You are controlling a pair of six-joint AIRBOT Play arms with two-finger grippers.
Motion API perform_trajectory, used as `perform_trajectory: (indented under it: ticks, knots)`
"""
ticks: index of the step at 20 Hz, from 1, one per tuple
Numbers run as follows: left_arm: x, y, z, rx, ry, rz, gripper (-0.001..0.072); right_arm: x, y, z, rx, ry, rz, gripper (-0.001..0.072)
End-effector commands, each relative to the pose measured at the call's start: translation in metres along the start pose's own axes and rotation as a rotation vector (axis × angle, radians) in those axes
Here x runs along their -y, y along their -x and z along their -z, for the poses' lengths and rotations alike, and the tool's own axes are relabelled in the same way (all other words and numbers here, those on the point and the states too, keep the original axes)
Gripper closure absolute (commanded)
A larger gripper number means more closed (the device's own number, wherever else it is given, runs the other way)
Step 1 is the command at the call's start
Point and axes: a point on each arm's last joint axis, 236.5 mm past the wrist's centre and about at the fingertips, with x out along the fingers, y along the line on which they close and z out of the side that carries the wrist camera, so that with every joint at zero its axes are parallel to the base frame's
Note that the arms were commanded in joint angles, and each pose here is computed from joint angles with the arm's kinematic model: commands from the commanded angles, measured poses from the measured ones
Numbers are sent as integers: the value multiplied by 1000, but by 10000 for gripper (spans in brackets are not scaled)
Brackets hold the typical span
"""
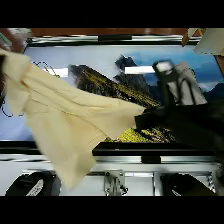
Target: Fold the shirts.
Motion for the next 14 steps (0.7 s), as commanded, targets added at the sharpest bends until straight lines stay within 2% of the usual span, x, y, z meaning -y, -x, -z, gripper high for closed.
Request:
perform_trajectory:
  ticks: [1,5,7,9,10,11,12,13,14]
  knots:
    - [-29,-77,118,-264,103,-34,676,16,-101,37,-68,-166,90,640]
    - [-41,-142,205,-449,489,-85,675,15,-176,24,-22,-251,124,640]
    - [-41,-170,226,-469,575,-79,675,10,-208,22,-35,-334,82,639]
    - [-43,-185,243,-500,611,-84,674,20,-224,11,-27,-515,32,640]
    - [-44,-188,248,-513,610,-85,639,30,-224,-2,5,-594,6,628]
    - [-45,-188,248,-516,594,-82,489,43,-220,-17,45,-680,-22,539]
    - [-48,-186,246,-522,566,-76,193,57,-212,-30,78,-728,-39,327]
    - [-55,-180,244,-543,540,-78,0,73,-201,-42,113,-718,-43,176]
    - [-67,-170,244,-580,520,-94,2,89,-189,-48,131,-684,-31,172]
